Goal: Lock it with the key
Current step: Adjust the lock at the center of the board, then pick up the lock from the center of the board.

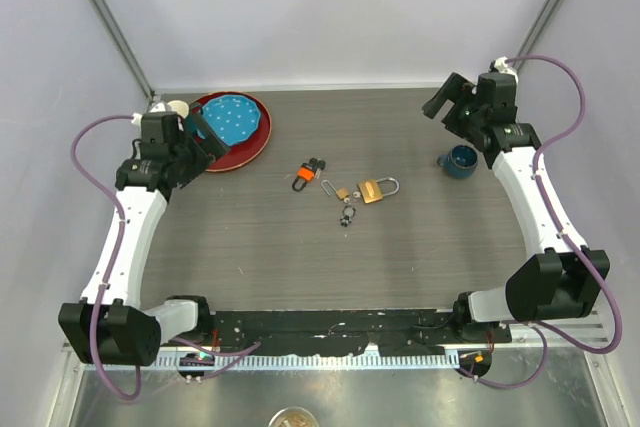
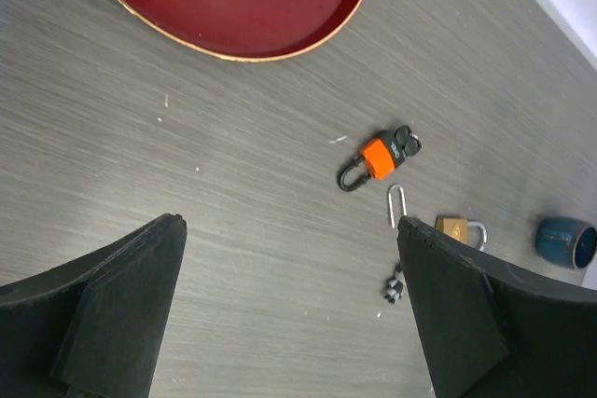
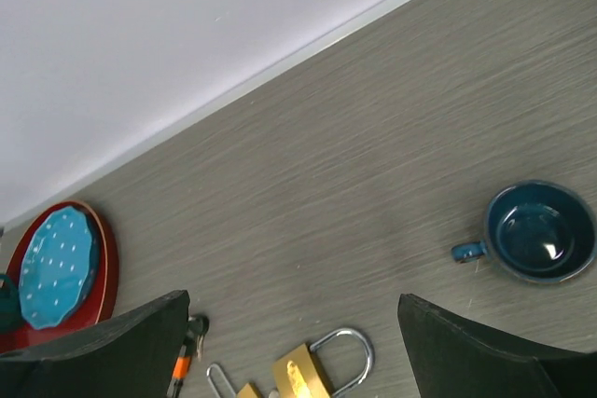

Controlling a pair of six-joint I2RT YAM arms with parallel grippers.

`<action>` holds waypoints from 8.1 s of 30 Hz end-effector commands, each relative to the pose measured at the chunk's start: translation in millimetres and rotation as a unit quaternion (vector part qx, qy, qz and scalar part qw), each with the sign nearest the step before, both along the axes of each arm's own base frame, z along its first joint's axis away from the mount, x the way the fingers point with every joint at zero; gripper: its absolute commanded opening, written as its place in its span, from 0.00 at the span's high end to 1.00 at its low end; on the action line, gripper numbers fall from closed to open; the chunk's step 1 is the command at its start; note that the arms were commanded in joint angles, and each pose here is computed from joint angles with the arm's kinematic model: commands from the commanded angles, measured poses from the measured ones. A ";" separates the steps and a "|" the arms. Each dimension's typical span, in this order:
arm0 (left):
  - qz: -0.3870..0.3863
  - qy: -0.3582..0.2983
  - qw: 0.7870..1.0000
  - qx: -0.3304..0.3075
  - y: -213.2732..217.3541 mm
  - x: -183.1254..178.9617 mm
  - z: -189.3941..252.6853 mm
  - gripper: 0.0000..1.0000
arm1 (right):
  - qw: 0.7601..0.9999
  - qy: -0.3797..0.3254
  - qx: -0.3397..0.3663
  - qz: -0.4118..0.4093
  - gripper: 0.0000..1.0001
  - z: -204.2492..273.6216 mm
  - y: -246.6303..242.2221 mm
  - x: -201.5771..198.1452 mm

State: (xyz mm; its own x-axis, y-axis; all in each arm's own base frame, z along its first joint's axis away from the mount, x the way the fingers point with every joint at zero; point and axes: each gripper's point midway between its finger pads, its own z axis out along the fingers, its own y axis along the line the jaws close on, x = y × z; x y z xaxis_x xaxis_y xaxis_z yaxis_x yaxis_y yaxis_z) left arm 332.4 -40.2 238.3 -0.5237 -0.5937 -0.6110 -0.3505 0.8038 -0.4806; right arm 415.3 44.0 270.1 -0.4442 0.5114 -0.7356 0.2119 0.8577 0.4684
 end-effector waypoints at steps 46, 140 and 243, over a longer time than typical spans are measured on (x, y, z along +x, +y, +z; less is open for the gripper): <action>-0.398 0.092 0.912 0.038 -244.9 2.9 -112.7 0.01 | 0.965 0.138 0.114 0.189 0.03 -172.7 67.8 -87.0; -0.472 0.125 0.867 -0.101 -392.3 -11.9 -213.0 0.54 | 0.944 0.220 0.203 0.141 0.49 -260.6 58.8 -113.9; -0.502 -0.250 0.828 0.010 -412.4 -45.8 8.6 1.00 | 0.906 -0.060 0.380 0.174 0.94 17.1 100.4 -99.1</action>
